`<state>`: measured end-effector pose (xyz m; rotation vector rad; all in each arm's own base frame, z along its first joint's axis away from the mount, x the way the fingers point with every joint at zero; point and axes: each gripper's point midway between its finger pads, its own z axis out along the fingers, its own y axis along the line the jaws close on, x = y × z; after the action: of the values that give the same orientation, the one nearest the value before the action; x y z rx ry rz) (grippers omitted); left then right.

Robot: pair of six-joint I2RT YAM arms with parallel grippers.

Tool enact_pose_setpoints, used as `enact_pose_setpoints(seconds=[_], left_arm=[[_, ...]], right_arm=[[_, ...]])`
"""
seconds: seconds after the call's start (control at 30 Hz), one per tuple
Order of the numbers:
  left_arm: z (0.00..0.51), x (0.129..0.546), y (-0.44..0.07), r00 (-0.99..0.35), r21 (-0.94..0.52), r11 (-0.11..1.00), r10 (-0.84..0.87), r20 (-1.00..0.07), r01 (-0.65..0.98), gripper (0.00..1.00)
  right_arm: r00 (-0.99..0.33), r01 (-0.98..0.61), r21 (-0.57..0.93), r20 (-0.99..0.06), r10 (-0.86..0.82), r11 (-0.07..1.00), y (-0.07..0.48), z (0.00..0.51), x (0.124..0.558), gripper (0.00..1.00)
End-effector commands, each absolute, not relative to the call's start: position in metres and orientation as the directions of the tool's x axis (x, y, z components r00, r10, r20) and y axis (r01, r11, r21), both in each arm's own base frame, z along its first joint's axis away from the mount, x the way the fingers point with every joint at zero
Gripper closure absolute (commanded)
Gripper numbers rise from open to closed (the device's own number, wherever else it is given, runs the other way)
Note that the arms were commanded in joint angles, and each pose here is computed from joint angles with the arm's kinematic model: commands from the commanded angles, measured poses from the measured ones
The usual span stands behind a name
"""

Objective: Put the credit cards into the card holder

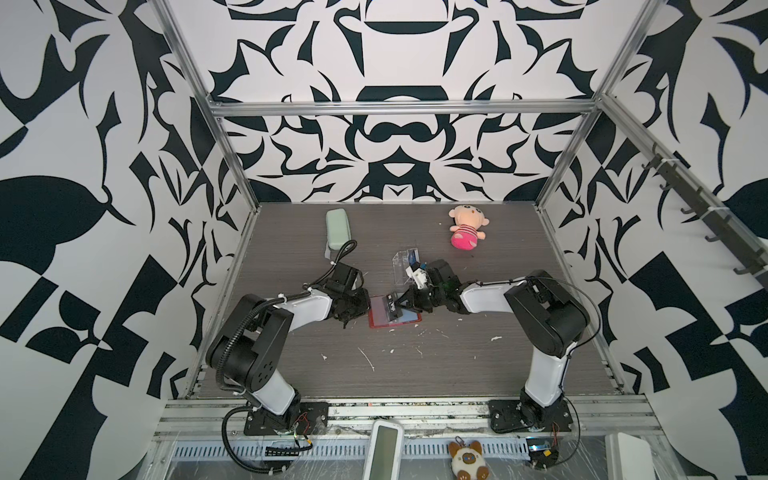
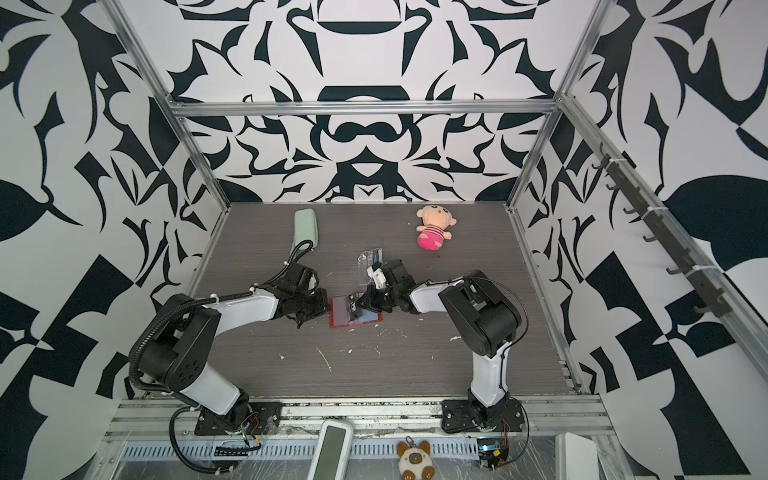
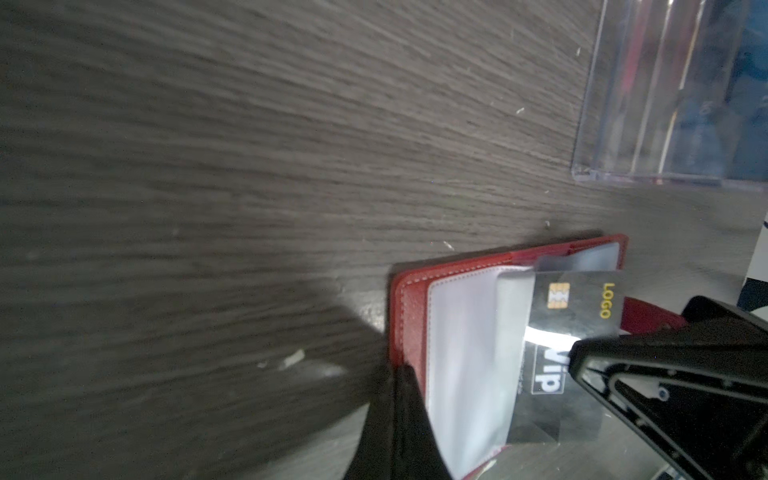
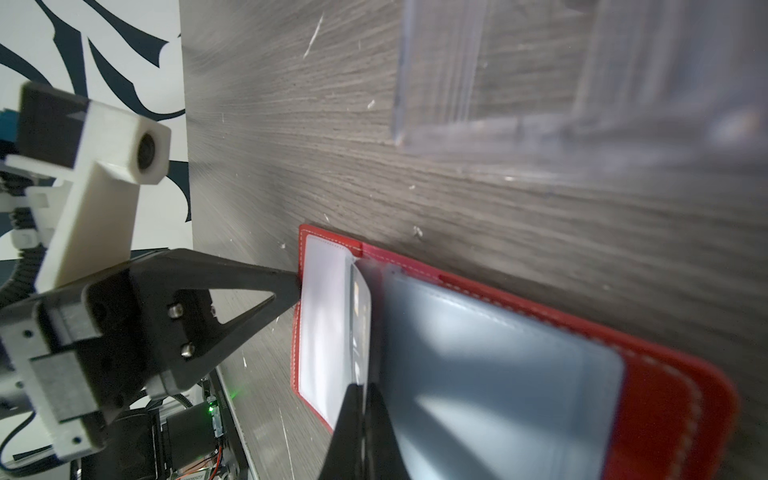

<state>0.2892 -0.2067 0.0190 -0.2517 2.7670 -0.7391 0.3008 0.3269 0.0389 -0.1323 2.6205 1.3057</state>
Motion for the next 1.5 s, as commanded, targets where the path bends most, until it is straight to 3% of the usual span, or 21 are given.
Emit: enact_pose_setpoints(seconds=[0.0,0.13,0.27,0.47,0.97,1.2,1.47], left_arm=[[-0.005,0.266,-0.193,-0.963,-0.447,0.881,-0.235,-0.130,-0.154,1.00],[-0.006,0.266,-0.192,-0.963,-0.444,0.882,-0.236,-0.128,-0.157,1.00],[-0.007,0.266,-0.192,-0.964,-0.444,0.882,-0.234,-0.125,-0.157,1.00],[-0.008,0.265,-0.192,-0.965,-0.441,0.884,-0.232,-0.124,-0.156,1.00],[-0.007,0.265,-0.193,-0.968,-0.439,0.886,-0.221,-0.122,-0.147,1.00],[-0.006,0.265,-0.193,-0.969,-0.440,0.887,-0.215,-0.122,-0.142,1.00],[-0.003,0.265,-0.195,-0.970,-0.445,0.886,-0.208,-0.123,-0.133,1.00]], right_arm=[[-0.978,-0.147,0.752,-0.206,0.018,0.643,0.322,0.022,0.296,1.00],[-0.977,-0.154,0.735,-0.213,0.010,0.660,0.322,0.021,0.293,0.98],[-0.969,-0.192,0.667,-0.247,-0.030,0.720,0.320,0.024,0.293,0.80],[-0.953,-0.238,0.543,-0.291,-0.085,0.805,0.314,0.031,0.293,0.66],[-0.900,-0.314,0.321,-0.400,-0.173,0.893,0.306,0.057,0.297,0.50],[-0.882,-0.325,0.265,-0.432,-0.189,0.908,0.305,0.066,0.302,0.54],[-0.884,-0.320,0.141,-0.401,-0.241,0.937,0.303,0.057,0.309,0.86]])
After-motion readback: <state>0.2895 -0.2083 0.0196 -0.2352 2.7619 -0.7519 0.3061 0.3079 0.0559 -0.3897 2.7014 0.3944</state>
